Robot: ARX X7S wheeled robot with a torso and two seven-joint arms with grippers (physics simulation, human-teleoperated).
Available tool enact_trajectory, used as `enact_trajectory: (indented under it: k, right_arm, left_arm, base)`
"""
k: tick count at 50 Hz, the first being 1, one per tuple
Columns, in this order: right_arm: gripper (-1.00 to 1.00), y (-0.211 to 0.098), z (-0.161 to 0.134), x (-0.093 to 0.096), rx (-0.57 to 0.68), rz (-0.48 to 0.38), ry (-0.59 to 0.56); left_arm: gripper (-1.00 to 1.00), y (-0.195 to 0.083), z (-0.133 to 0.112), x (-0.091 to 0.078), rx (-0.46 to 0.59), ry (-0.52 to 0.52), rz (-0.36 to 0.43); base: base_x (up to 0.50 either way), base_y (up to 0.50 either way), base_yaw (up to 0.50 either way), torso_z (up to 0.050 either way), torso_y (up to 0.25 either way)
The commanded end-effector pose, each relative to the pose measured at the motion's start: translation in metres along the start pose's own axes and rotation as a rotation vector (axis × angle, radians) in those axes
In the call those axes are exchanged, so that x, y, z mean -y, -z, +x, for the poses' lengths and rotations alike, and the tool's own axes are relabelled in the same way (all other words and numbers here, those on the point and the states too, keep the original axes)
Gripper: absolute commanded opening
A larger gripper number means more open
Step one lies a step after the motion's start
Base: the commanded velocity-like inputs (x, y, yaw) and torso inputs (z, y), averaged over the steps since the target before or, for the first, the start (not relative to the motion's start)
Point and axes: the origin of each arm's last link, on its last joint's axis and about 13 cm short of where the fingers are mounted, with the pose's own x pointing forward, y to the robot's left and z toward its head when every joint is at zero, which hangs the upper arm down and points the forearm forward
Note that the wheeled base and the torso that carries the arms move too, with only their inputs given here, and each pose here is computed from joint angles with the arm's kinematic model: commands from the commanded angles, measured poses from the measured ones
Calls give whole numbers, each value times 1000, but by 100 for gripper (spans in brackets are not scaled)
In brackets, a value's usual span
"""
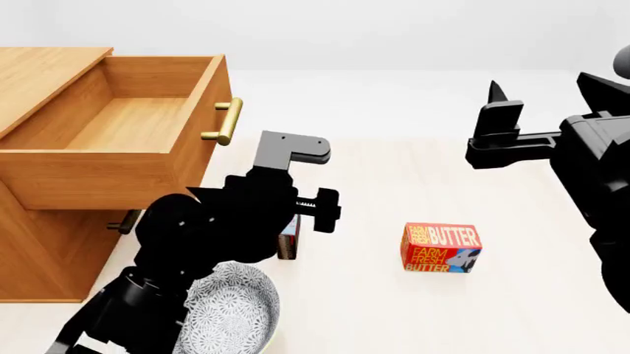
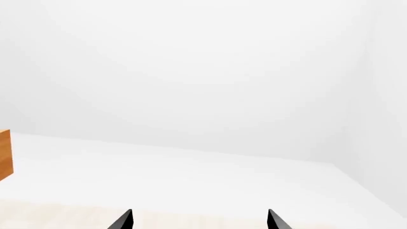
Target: Put the chocolate pudding in the top drawer of the cabinet and close it.
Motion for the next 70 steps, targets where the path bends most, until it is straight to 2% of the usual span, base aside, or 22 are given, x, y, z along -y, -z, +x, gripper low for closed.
enact_trajectory:
  k: [1, 12, 19, 53, 70]
  right_arm:
    - [100, 0, 0, 0, 1, -2, 1]
    - [100, 2, -2, 1, -6, -16, 10]
    - [100, 5, 0, 0, -14, -16, 9]
    - [100, 8, 1, -1, -18, -2, 1]
    - [100, 9, 2, -1, -20, 0, -1]
  left_arm:
    - [100, 0, 0, 0, -3, -4, -2]
    - [100, -9, 48, -5, -93, -53, -73]
    - [100, -12, 63, -8, -112, -71, -63]
    - [100, 11, 75, -16, -209, -107, -48]
    - [100, 25, 77, -16, -272, -69, -66]
  base:
    - [0, 0, 0, 0, 0]
    - [0, 0, 0, 0, 0]
    - [0, 0, 0, 0, 0]
    - [0, 0, 0, 0, 0]
    - [0, 0, 0, 0, 0]
